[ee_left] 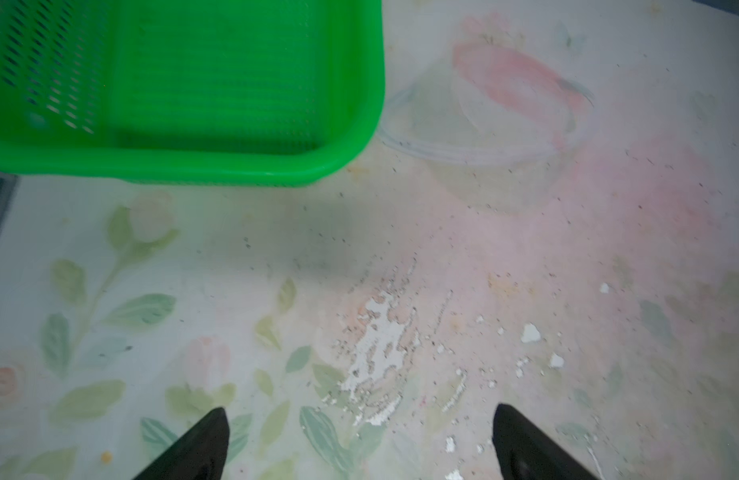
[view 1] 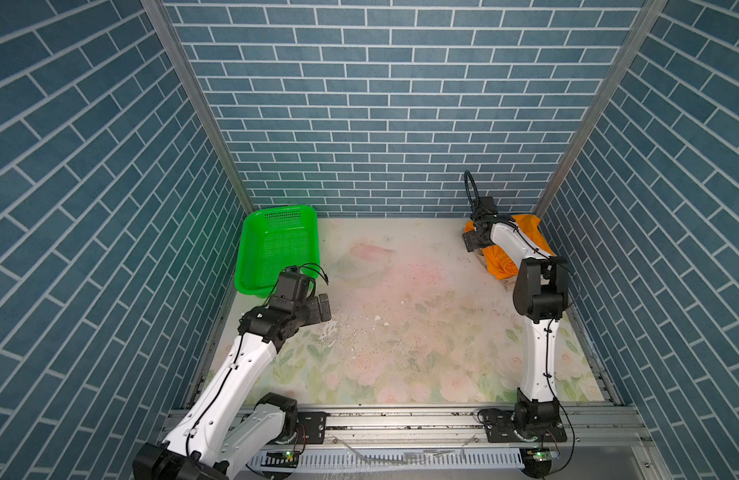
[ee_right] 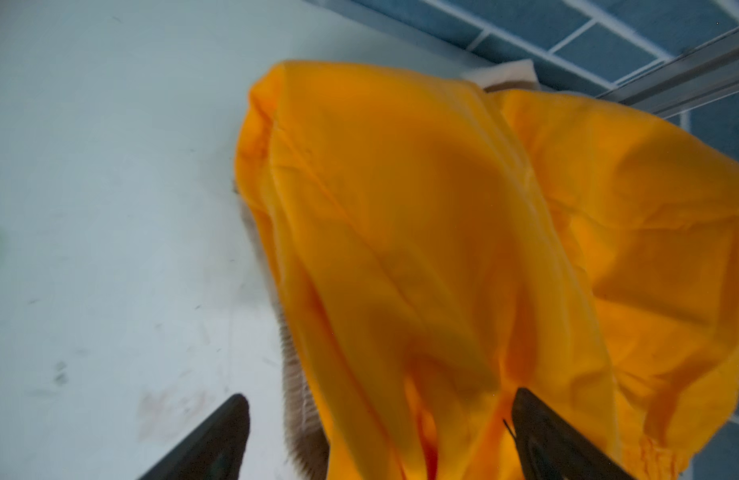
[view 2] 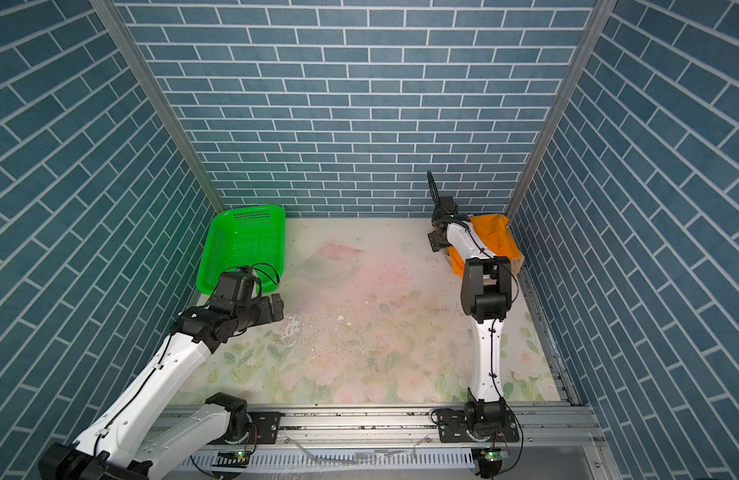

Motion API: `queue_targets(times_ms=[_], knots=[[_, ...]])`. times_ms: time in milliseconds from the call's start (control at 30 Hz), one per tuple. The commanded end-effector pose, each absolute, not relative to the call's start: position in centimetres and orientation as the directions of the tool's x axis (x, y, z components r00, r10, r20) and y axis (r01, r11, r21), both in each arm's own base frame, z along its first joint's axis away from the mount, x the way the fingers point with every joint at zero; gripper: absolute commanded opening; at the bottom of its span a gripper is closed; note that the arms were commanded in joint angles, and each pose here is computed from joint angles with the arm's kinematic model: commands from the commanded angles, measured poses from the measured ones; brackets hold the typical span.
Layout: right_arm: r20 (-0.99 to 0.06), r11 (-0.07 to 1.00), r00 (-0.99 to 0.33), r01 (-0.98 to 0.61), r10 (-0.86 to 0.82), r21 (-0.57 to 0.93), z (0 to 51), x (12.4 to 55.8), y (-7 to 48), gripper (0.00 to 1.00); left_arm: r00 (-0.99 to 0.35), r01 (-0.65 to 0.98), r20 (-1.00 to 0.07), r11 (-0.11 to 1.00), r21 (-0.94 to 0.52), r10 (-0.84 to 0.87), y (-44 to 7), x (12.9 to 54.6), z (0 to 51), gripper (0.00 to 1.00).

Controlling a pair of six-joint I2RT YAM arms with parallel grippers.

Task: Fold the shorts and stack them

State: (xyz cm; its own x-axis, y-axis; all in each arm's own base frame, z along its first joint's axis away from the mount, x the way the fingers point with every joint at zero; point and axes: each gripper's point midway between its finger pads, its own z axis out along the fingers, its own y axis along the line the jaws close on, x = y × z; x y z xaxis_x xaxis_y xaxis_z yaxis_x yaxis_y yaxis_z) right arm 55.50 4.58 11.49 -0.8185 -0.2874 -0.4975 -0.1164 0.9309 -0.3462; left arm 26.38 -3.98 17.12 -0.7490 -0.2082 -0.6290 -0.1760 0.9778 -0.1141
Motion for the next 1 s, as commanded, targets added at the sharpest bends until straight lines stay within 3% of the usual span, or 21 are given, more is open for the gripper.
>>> queue_targets(times_ms=[0,133,267,400,567,733,833,933,967], knots=[[-0.714,0.98,-0.678,-0.053,-0.177,-0.193,21.4,53.5,5.5,0.99,-0.618,-0.382,-0.762,0.921,0.073,-0.196,1.6,27.4,19.0,1.0],[-0.788,0.995,-0.609,-0.022,-0.092,-0.099,23.7,47.0,3.8,0.99,-0.465,-0.454,-0.875,0.884,0.11,-0.131,3.3,29.4,19.2,1.0],[-0.83,0.998,-0.557,0.05,-0.009,-0.045,20.6,40.5,1.5,0.99,-0.323,-0.504,-0.946,0.849,0.156,-0.017,4.7,31.0,17.3,1.0],[-0.852,0.991,-0.524,0.122,0.012,-0.062,15.2,36.2,-0.3,0.99,-0.361,-0.557,-0.932,0.809,0.188,-0.032,7.2,31.5,14.5,1.0],[-0.885,0.989,-0.466,0.138,0.019,-0.051,10.5,35.5,-1.5,0.99,-0.364,-0.395,-0.931,0.901,0.181,0.028,5.4,35.1,12.6,1.0],[-0.946,0.997,-0.317,0.034,-0.06,-0.075,11.9,37.3,0.0,0.99,-0.304,-0.29,-0.953,0.951,0.106,0.013,4.1,37.6,11.9,1.0],[-0.958,0.995,-0.272,0.01,-0.093,-0.099,11.5,37.8,0.2,0.99,-0.343,-0.225,-0.939,0.969,0.098,0.016,3.4,38.6,9.7,1.0],[-0.972,0.994,-0.22,0.063,-0.077,-0.093,10.2,37.7,-0.8,0.99,-0.342,-0.217,-0.939,0.97,0.113,0.032,3.1,38.7,9.6,1.0],[-0.963,0.994,-0.261,0.067,-0.071,-0.091,9.5,37.5,-0.8,0.99,-0.328,-0.216,-0.944,0.97,0.113,0.037,3.0,38.7,9.8,1.0]])
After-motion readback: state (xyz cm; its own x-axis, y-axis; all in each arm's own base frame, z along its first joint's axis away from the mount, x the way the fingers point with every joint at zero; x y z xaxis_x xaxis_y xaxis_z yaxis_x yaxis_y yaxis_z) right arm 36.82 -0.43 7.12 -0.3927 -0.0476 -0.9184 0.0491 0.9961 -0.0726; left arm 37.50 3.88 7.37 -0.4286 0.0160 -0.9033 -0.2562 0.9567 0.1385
